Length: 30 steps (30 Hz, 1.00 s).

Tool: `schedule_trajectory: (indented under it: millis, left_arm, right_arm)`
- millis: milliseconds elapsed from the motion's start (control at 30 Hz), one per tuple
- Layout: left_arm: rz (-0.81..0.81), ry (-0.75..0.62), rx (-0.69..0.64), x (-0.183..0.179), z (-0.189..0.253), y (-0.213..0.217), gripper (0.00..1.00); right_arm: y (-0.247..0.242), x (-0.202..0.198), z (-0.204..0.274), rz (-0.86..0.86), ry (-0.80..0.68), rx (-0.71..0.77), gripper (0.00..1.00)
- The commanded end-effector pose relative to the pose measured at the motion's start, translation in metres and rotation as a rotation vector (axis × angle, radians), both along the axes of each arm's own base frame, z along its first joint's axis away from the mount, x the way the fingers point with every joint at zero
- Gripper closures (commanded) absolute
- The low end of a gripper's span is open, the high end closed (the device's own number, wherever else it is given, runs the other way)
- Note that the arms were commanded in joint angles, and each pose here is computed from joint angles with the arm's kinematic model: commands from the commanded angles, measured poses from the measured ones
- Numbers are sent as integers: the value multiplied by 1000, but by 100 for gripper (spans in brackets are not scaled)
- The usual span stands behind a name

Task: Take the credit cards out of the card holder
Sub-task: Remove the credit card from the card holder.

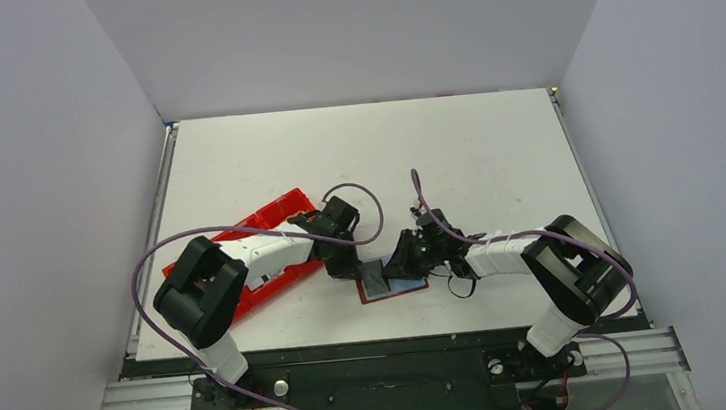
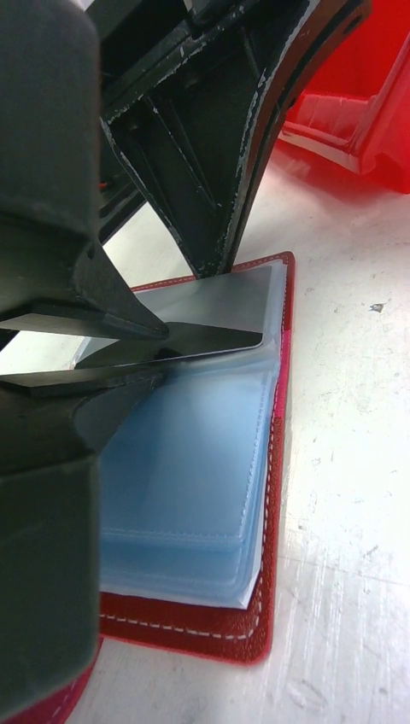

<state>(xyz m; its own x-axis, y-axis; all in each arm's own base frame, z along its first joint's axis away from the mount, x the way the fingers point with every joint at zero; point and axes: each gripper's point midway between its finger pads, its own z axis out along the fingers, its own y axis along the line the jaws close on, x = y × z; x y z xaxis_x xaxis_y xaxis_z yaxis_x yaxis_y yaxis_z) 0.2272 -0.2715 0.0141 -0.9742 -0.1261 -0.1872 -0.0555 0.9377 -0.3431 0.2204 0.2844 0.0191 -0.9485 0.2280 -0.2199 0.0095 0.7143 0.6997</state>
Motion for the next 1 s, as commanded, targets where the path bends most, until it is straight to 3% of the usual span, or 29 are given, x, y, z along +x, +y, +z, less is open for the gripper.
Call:
schedule_trajectory:
  millis: [0,967]
  left_arm:
    - [-7,36,86,-8,-36,11,100]
    - [-14,47,101,-10,-44,11,100]
  right_arm:
    - [12,2,10,6,-12,102,85]
    - [18,6,45,11,-78,242,88]
